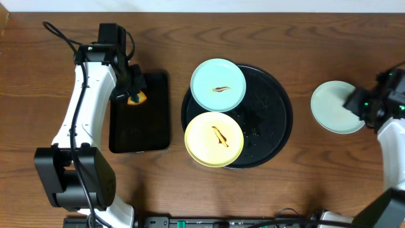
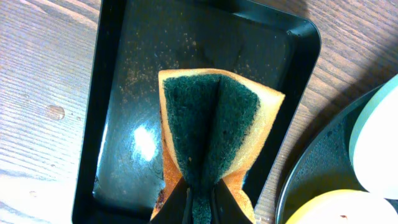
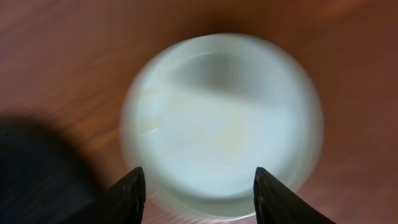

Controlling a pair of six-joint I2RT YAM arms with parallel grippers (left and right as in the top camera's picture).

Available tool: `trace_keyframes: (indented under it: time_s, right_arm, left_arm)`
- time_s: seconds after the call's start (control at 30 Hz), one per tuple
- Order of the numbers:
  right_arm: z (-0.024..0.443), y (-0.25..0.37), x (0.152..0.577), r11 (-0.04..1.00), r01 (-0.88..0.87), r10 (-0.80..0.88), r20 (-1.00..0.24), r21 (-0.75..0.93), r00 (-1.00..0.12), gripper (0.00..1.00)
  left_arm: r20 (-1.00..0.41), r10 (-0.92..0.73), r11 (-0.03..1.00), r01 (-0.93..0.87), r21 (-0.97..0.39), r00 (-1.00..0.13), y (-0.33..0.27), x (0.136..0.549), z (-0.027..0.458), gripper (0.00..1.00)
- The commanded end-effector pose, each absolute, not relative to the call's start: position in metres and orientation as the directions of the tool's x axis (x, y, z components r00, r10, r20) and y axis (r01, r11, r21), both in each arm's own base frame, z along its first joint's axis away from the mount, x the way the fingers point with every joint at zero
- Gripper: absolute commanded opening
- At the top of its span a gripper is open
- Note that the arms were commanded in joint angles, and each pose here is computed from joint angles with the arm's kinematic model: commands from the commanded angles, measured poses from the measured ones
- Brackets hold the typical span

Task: Clean dirty plates on tray and stack at the side
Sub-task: 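Lift the pale blue plate with the right gripper, place it right of tray, then grip the rim of the yellow plate with the right gripper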

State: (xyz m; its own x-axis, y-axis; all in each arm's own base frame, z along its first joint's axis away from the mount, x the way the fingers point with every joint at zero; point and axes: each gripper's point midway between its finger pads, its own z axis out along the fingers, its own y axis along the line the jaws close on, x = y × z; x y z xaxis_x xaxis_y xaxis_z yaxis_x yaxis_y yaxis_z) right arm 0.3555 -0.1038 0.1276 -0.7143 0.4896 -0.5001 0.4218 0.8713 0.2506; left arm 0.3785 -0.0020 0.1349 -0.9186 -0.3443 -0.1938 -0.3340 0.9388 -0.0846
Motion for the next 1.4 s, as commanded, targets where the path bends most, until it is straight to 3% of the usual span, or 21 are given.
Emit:
trace_keyframes:
  time_s: [0.0, 0.23, 0.4, 0.87, 1.17, 1.37]
  right_arm:
    - [0.144, -0.034, 0.362, 0.901, 0.177, 0.366, -0.478, 0.396, -0.798, 0.53]
    - [0.109, 0.061, 0.325, 0.904, 0.009, 0.153, -0.304, 0.427, -0.940, 0.56]
    - [0.083, 0.105, 0.302, 0.900, -0.065, 0.031, -0.212, 0.431, -0.977, 0.46]
    - [0.020, 0.174, 0.244, 0.912, -0.027, -0.059, 0.066, 0.408, -0.996, 0.39]
    - [-0.005, 0.173, 0.237, 0.949, 0.037, -0.003, 0.126, 0.314, -0.992, 0.06]
    - [-0.005, 0.149, 0.260, 0.972, 0.050, 0.040, 0.049, 0.228, -0.998, 0.01]
  left_arm:
    - [-0.216, -0.335, 0.942, -0.325, -0.082, -0.917, -0.001, 0.376, 0.143, 0.08]
    - [-0.216, -0.335, 0.942, -0.325, -0.082, -0.917, -0.001, 0.376, 0.143, 0.09]
    - [-0.216, -0.335, 0.942, -0.325, -0.082, -0.917, -0.001, 0.376, 0.143, 0.08]
    - [-0.216, -0.335, 0.942, -0.325, -0.082, -0.917, -0.001, 0.376, 0.143, 0.08]
    - [-0.215, -0.335, 0.942, -0.325, -0.082, -0.917, -0.001, 0.376, 0.143, 0.08]
    - [-0.192, -0.334, 0.940, -0.311, -0.140, -0.923, -0.012, 0.375, 0.144, 0.08]
